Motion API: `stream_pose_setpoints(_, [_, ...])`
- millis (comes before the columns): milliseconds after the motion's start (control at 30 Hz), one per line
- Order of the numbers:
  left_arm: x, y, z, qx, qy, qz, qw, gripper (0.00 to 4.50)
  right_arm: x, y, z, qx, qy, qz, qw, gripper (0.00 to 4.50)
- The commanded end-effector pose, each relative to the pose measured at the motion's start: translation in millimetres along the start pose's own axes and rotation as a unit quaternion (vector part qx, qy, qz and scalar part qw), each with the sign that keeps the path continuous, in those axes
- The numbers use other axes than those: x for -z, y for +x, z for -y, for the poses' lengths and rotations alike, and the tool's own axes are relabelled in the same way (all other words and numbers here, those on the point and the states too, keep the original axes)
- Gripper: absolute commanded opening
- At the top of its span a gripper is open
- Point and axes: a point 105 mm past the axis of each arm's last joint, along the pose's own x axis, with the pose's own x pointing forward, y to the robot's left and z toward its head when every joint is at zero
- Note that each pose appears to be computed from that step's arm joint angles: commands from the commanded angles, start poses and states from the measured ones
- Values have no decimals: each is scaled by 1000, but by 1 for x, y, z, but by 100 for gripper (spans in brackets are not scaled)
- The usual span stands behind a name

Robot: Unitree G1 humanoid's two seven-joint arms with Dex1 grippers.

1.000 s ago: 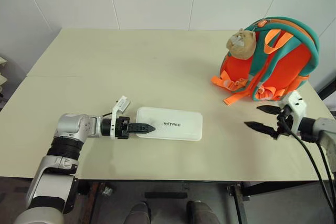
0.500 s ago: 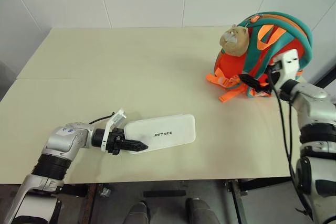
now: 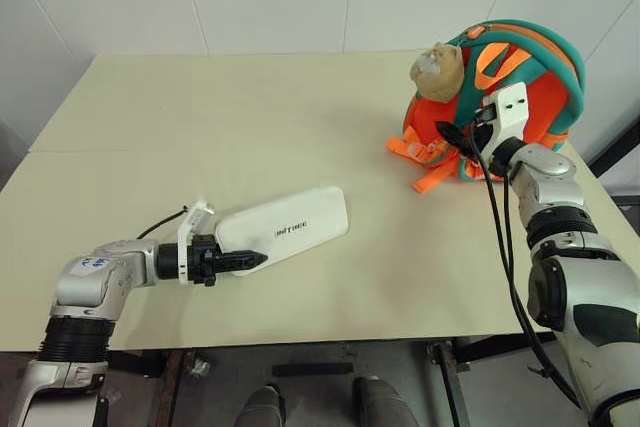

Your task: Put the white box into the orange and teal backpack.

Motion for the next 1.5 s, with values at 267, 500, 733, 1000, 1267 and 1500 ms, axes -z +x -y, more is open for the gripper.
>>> stream_pose_setpoints(267, [-40,-33,10,-25,96,67,993,139,-28,-9,-71,-269,29,62,961,0])
stream_pose_setpoints(500, [-53,-62,4,-63,120,74,988,139,-55,-55,-135,-450,72,42,889,0])
stream_pose_setpoints(733, [-67,-90,-1,-92,156,66,981,139,-86,-97,-160,-535,135,19,834,0])
stream_pose_setpoints(1000, [-74,-94,14,-56,180,57,980,139,-91,-134,-154,-584,155,-56,795,0])
stream_pose_setpoints(1267, [-75,-95,18,-50,195,49,978,139,-90,-148,-142,-601,149,-100,779,0])
stream_pose_setpoints(1500, [-79,-83,31,-18,224,32,974,139,-71,-136,-152,-589,133,-102,790,0])
